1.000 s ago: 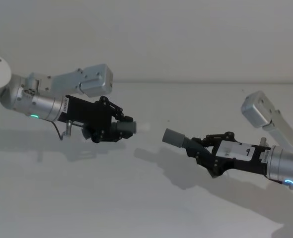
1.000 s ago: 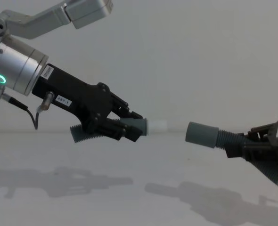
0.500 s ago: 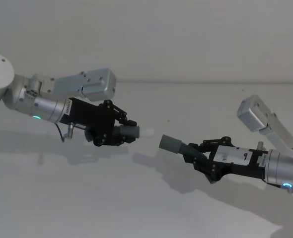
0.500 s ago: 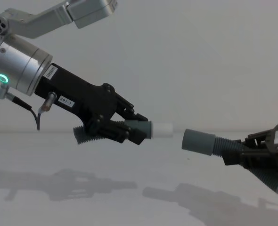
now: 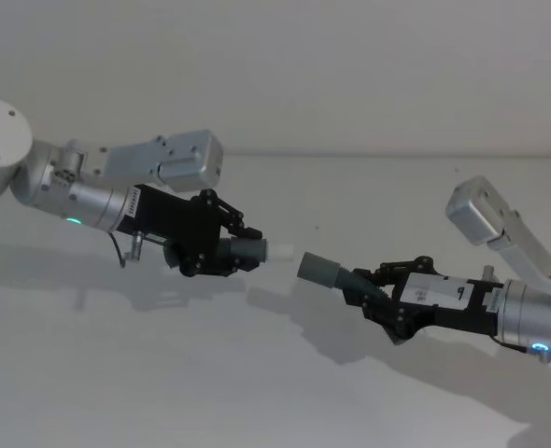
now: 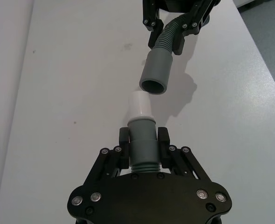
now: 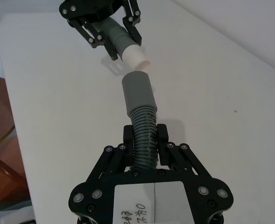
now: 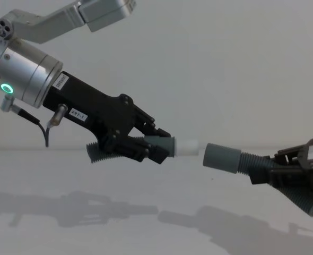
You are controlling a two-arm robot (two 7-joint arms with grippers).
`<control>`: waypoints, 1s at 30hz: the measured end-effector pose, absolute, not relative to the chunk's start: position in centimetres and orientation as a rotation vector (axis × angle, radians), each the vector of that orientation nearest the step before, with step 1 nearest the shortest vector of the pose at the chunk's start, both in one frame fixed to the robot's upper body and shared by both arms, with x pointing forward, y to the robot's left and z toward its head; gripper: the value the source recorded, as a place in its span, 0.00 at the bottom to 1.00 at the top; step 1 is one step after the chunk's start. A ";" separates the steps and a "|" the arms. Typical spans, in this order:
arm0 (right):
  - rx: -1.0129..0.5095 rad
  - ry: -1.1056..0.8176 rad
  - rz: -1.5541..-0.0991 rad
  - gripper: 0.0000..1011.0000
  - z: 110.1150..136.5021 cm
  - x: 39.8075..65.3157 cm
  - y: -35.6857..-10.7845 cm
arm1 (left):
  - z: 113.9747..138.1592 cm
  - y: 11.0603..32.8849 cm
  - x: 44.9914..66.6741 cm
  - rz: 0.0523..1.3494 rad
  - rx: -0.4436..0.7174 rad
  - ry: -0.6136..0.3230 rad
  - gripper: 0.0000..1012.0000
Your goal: Use both hands to pick up one end of the pipe from the table, align the ends, and insert them.
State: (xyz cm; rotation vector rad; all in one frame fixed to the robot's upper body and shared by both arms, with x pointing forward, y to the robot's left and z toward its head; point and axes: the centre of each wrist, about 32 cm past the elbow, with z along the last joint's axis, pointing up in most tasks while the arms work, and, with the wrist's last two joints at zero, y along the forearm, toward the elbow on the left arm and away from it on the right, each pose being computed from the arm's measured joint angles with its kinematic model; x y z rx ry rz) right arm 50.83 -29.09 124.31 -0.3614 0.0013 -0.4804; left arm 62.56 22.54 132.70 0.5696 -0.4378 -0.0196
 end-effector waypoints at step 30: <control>-0.330 0.047 -0.496 0.28 124.0 51.3 -29.3 | 132.6 21.8 63.3 -0.011 0.555 -0.436 0.34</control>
